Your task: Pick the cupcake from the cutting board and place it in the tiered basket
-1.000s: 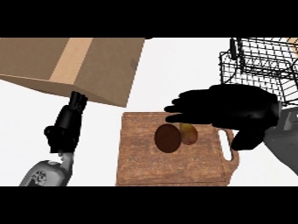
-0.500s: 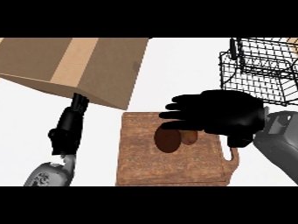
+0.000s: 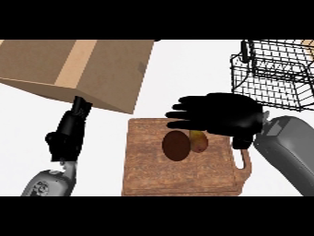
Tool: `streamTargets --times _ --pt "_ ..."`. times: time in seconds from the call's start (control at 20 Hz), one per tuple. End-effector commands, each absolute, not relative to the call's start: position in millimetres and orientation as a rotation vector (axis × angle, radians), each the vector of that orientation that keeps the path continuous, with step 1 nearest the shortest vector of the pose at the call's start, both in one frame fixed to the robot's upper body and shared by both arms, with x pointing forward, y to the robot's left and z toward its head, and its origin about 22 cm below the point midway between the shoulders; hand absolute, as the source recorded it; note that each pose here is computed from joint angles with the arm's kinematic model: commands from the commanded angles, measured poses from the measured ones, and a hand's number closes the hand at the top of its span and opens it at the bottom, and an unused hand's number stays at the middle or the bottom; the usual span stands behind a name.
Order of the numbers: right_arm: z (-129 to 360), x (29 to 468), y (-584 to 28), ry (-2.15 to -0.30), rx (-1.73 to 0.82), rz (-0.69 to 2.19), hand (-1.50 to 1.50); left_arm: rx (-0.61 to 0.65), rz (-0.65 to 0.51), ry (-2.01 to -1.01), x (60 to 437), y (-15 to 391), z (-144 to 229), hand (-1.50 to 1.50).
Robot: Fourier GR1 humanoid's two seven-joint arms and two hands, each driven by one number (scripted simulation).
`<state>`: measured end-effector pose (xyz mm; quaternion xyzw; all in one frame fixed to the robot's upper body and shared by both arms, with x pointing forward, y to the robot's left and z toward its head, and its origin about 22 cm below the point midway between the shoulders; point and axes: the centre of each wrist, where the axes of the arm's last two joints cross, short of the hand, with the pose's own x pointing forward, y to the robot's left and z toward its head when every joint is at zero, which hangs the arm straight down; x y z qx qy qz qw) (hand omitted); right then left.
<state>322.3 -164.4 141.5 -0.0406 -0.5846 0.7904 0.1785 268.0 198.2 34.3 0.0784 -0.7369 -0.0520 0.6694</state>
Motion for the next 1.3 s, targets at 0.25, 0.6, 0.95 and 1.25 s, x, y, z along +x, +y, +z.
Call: streamTargets --times 0.25,0.6,0.95,1.25 --pt "115.7 341.1 -147.2 -1.556 -0.03 2.237 -1.5 0.214 -0.106 -1.664 277.6 184.9 50.6 0.0" --pt "106.7 344.8 -139.1 -1.574 0.039 2.251 -1.5 0.184 -0.127 -1.656 271.9 206.4 41.0 0.0" --pt "79.9 330.9 -134.5 -1.565 0.064 2.266 -1.5 0.185 -0.109 -1.661 268.9 208.0 28.5 0.0" --pt "97.4 334.9 -146.3 -1.499 0.082 2.278 -1.5 0.178 -0.095 -1.665 283.8 211.5 32.9 0.0"
